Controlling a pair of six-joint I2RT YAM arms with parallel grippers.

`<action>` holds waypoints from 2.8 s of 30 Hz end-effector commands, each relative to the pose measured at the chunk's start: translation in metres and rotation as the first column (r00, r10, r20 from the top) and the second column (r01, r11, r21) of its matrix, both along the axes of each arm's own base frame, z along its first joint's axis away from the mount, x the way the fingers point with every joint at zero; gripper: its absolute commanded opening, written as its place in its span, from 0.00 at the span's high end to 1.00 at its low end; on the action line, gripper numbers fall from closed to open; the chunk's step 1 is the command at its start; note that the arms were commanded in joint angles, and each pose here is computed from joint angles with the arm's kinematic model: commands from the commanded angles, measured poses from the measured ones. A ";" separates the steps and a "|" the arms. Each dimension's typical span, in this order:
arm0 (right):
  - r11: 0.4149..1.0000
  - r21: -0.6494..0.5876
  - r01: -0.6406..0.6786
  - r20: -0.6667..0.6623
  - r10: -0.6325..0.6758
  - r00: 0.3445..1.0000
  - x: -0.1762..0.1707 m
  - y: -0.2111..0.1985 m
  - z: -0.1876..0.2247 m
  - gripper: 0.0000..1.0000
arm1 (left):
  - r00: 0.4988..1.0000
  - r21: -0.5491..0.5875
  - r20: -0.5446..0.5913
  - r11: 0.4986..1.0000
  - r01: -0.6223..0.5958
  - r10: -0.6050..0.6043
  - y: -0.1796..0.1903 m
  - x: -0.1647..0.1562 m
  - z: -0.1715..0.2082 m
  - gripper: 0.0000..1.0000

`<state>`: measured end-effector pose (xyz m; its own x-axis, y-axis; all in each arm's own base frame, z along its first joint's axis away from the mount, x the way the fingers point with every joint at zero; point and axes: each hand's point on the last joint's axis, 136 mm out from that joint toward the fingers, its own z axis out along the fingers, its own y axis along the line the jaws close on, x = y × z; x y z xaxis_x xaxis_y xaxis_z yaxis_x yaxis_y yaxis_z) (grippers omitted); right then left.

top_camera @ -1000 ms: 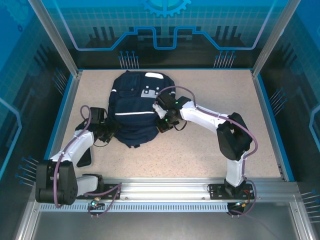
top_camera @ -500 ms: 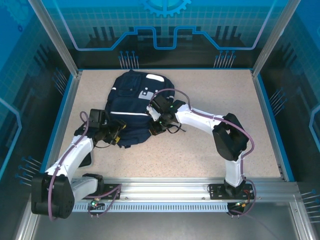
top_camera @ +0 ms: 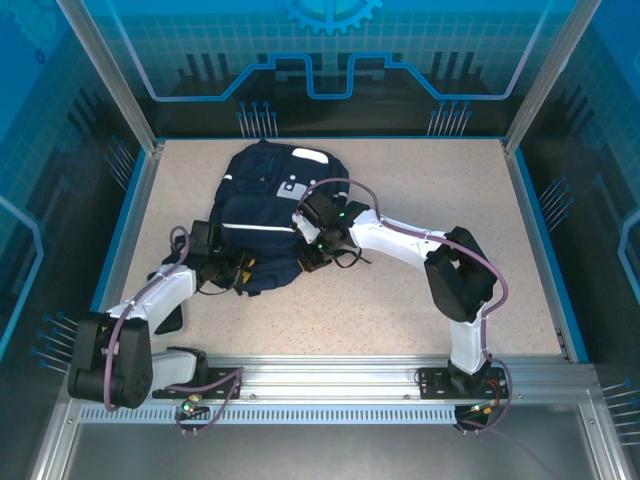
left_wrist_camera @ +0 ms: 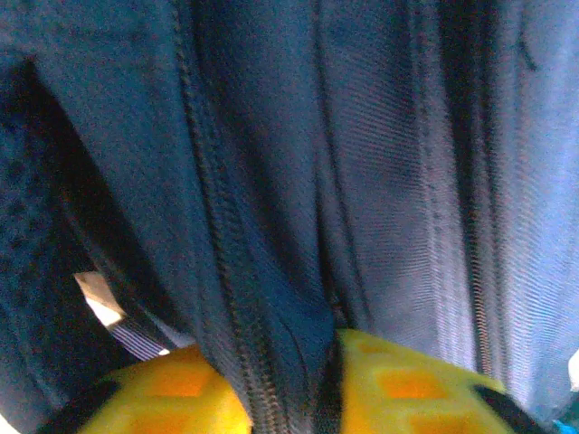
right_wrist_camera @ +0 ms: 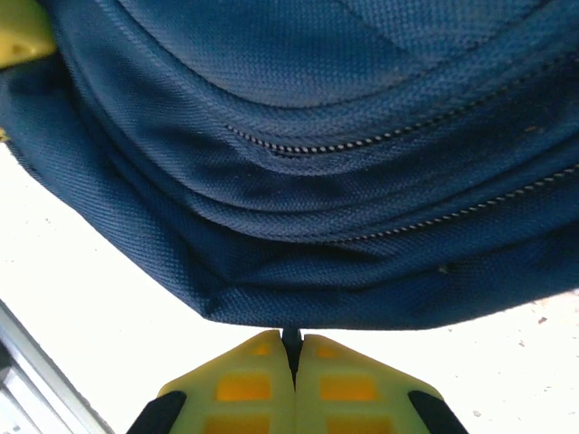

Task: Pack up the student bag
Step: Zip the student bag at the center of the table, then unzip the student bag at the top-center of the table.

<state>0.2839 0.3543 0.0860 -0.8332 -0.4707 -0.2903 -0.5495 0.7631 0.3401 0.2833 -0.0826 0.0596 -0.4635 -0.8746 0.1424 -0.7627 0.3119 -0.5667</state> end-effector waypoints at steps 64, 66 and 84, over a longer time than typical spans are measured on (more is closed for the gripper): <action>0.960 0.102 0.259 0.016 -0.262 0.965 0.182 -0.126 0.022 0.41 | 0.718 0.418 0.179 0.713 0.563 -0.672 -0.128 0.141 0.076 0.56; 0.967 0.075 0.244 0.005 -0.245 0.970 0.184 -0.128 0.013 0.40 | 0.736 0.428 0.138 0.710 0.559 -0.663 -0.126 0.151 0.066 0.59; 0.997 -0.072 0.026 -0.083 -0.032 0.996 0.135 -0.137 -0.009 0.56 | 0.800 0.448 -0.037 0.706 0.549 -0.599 -0.103 0.154 0.010 0.58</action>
